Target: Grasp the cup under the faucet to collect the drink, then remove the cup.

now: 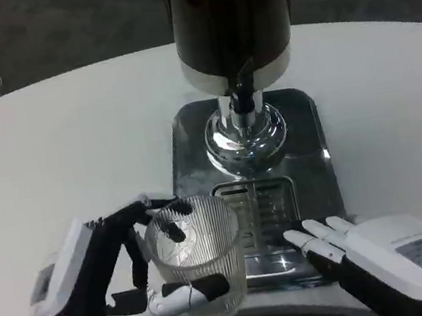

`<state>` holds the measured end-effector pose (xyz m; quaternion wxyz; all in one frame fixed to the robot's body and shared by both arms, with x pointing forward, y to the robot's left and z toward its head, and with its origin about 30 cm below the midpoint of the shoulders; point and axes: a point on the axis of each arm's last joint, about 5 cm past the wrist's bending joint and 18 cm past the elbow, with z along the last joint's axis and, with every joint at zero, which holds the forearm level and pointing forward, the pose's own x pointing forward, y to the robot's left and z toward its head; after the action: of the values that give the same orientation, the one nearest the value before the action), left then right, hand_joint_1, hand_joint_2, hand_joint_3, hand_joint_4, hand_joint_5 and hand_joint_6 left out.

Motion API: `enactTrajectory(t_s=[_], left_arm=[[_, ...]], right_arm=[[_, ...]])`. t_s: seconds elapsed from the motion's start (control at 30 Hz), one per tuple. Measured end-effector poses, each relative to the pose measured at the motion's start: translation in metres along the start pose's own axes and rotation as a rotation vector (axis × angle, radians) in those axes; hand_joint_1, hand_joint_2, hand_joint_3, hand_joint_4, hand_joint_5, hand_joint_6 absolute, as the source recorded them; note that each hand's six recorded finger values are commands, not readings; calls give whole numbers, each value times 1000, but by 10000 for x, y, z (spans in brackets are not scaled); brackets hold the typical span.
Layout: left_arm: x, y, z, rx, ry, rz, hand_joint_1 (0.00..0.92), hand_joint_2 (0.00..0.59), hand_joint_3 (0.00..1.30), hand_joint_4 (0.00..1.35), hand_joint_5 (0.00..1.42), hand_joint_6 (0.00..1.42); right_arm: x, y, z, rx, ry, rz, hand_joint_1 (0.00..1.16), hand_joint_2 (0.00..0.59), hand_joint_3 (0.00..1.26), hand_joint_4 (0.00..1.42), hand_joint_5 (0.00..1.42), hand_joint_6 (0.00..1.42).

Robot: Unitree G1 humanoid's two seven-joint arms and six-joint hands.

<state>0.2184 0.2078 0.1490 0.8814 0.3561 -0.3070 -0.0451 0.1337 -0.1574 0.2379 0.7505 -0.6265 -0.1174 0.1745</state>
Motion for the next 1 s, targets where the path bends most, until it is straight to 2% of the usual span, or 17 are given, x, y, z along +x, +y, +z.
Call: enactTrajectory(t_s=[0.33, 0.57, 0.83, 1.0], left_arm=[[406, -106, -109, 39, 3, 58, 493, 0, 990, 1057, 1185, 854], [679, -184, -133, 79, -6, 36, 493, 0, 990, 1057, 1185, 855], [858, -295, -173, 111, 17, -8, 495, 0, 991, 1057, 1185, 843], [961, -347, -167, 124, 10, -6, 495, 0, 993, 1057, 1185, 839]], right_arm=[[-14, 8, -14, 22, 6, 2, 510, 447, 54, 0, 0, 0], [-36, 3, -48, 35, 15, 4, 510, 447, 54, 0, 0, 0], [-56, -23, -90, 40, 9, 5, 510, 447, 54, 0, 0, 0], [-61, -30, -103, 48, 4, 4, 510, 447, 54, 0, 0, 0]])
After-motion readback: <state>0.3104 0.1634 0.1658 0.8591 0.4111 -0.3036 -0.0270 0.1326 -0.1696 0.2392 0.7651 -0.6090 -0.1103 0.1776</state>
